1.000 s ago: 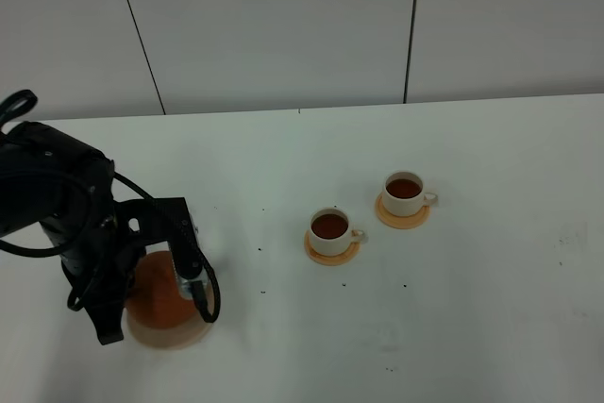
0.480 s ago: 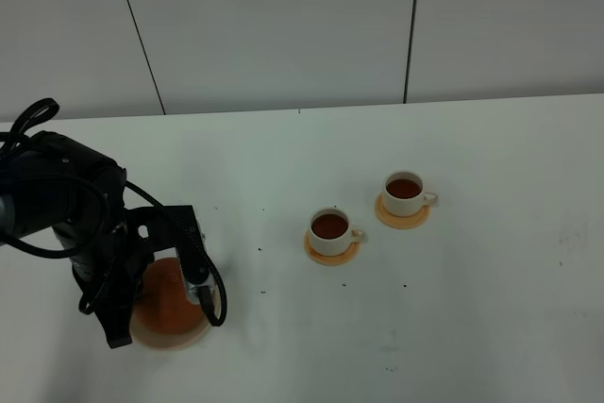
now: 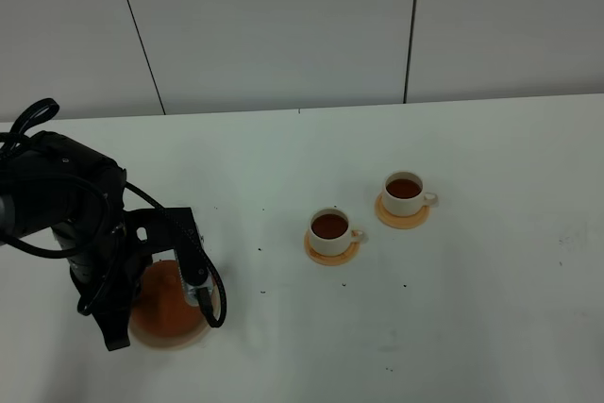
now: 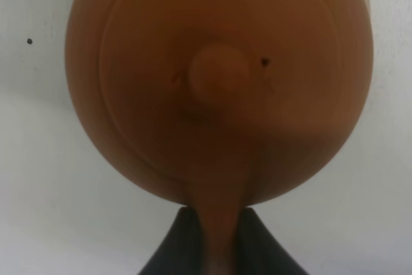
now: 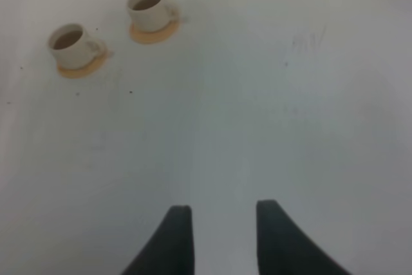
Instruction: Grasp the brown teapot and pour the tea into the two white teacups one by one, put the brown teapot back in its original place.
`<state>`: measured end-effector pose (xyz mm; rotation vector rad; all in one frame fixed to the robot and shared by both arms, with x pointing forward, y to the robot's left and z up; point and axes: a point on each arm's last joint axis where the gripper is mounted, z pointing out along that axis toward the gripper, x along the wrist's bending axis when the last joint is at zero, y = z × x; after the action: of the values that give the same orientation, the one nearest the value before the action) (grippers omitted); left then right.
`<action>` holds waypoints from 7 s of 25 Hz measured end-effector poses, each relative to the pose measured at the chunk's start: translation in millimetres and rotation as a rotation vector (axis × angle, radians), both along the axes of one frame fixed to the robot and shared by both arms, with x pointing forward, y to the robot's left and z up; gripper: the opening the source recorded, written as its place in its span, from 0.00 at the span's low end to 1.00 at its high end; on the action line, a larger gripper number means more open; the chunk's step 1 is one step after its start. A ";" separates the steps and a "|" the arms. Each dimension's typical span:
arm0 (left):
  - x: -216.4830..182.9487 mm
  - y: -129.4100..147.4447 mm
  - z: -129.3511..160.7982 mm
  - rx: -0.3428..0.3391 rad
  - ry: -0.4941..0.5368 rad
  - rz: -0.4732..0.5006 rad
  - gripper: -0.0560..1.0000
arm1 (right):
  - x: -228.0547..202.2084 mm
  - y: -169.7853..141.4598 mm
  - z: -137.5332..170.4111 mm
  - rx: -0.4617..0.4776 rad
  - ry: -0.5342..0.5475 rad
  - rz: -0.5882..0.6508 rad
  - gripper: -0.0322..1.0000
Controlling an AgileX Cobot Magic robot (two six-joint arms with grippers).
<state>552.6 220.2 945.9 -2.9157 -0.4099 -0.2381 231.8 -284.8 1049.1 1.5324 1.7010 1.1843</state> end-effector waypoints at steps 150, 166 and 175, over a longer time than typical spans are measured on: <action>-332.4 76.3 107.0 -0.834 -0.827 0.988 0.07 | 0.0 0.0 0.1 0.000 -0.001 0.000 0.26; -322.5 78.9 100.0 -0.869 -0.871 1.045 0.07 | 0.0 0.0 0.1 0.000 -0.001 0.000 0.26; -322.5 79.0 100.0 -0.868 -0.871 1.046 0.07 | 0.0 0.0 0.1 0.000 -0.001 0.000 0.26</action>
<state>230.0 299.3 1045.9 -2.5124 -2.5252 -1.3825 231.8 -284.8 1049.2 1.5319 1.7003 1.1848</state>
